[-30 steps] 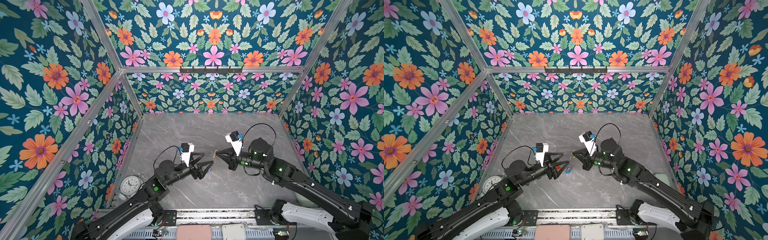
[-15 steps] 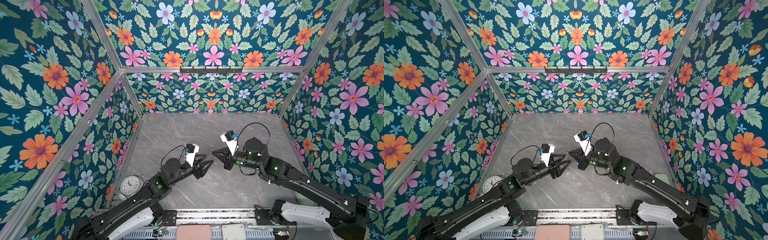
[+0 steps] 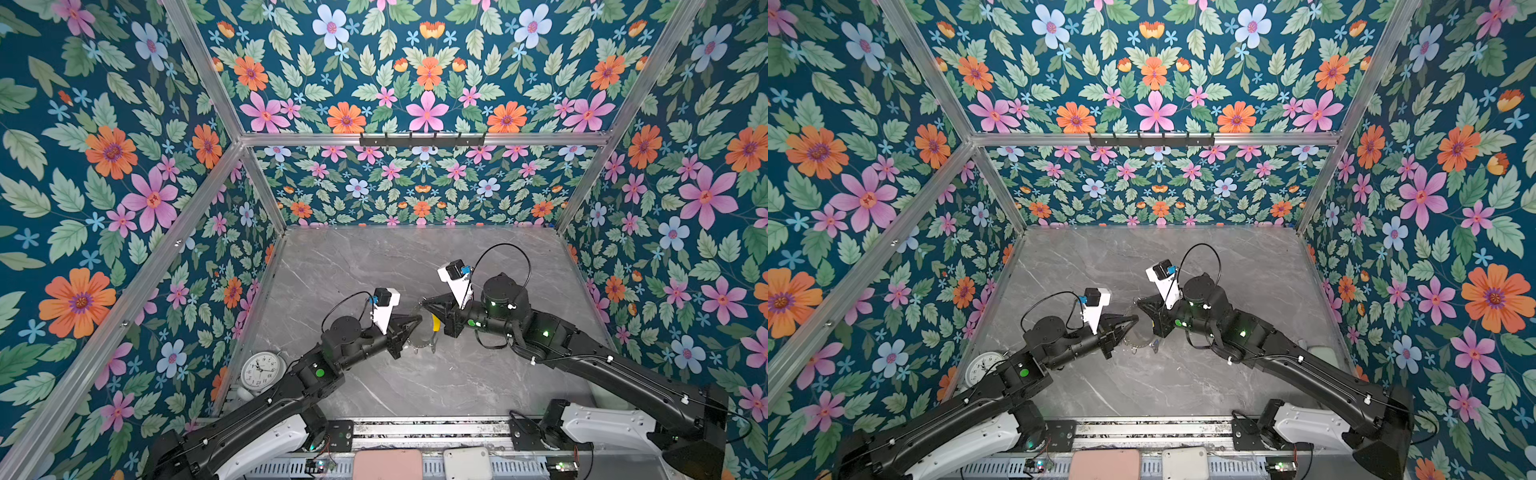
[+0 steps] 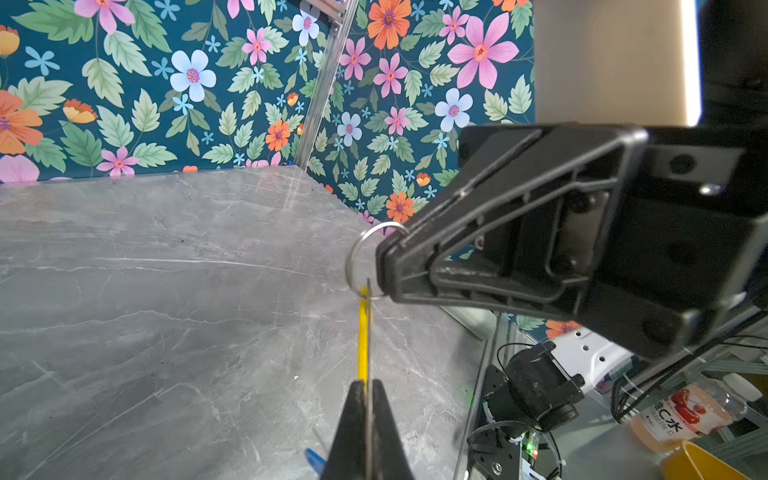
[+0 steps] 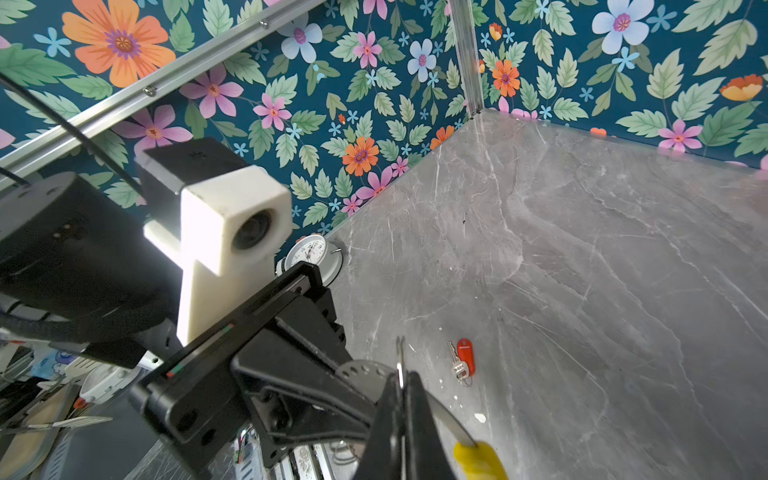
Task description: Remove the keys from the keyring
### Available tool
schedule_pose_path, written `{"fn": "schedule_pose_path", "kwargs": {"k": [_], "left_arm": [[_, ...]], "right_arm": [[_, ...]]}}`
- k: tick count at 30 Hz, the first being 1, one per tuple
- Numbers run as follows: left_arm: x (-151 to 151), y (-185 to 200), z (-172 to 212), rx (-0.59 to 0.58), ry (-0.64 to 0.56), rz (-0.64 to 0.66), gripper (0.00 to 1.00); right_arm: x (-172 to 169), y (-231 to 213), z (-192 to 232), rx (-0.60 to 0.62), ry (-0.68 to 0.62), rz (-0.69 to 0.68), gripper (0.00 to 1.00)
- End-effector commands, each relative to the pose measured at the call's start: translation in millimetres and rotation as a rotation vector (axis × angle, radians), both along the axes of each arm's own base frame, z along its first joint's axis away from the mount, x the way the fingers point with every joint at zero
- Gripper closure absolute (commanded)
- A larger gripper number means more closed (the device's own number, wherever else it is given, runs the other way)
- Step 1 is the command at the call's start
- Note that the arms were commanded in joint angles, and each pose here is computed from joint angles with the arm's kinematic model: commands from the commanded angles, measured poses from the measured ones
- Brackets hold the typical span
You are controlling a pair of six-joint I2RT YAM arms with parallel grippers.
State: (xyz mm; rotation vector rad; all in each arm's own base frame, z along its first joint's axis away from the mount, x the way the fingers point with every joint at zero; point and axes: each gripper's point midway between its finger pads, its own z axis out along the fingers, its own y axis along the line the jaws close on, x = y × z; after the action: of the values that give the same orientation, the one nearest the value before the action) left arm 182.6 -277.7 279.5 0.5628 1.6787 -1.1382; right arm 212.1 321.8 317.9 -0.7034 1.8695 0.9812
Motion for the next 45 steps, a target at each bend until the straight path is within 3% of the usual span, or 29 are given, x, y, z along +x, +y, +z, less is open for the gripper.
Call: {"fn": "schedule_pose_path", "kwargs": {"k": [1,3,7,12,26,29,33,45], "left_arm": [[5.2,1.1,11.8,-0.050,0.025,0.030,1.00],[6.9,1.1,15.7,-0.062,0.040,0.039,1.00],[13.5,5.2,22.6,-0.063,0.059,0.084,1.00],[22.9,13.4,42.5,-0.096,0.075,0.158,1.00],[23.9,15.3,80.6,-0.203,0.076,0.164,1.00],[24.0,14.9,81.0,-0.207,0.079,0.163,1.00],[23.2,13.9,82.2,-0.213,0.082,0.155,1.00],[20.1,15.5,82.9,-0.222,0.082,0.146,1.00]], "right_arm": [[1.8,-4.3,5.1,0.013,-0.013,-0.025,0.81],[0.2,-8.8,6.5,0.020,-0.026,-0.032,0.70],[-5.5,-23.6,10.4,0.062,-0.069,-0.057,0.60],[-15.6,-36.9,3.3,0.107,-0.095,-0.061,0.56],[-21.3,-28.7,-40.1,0.056,-0.054,-0.003,0.52],[-20.0,-25.3,-42.4,0.047,-0.052,0.005,0.54],[-17.7,-23.1,-47.3,0.020,-0.051,0.007,0.65],[-16.6,-19.0,-48.9,0.010,-0.047,0.018,0.86]]}}
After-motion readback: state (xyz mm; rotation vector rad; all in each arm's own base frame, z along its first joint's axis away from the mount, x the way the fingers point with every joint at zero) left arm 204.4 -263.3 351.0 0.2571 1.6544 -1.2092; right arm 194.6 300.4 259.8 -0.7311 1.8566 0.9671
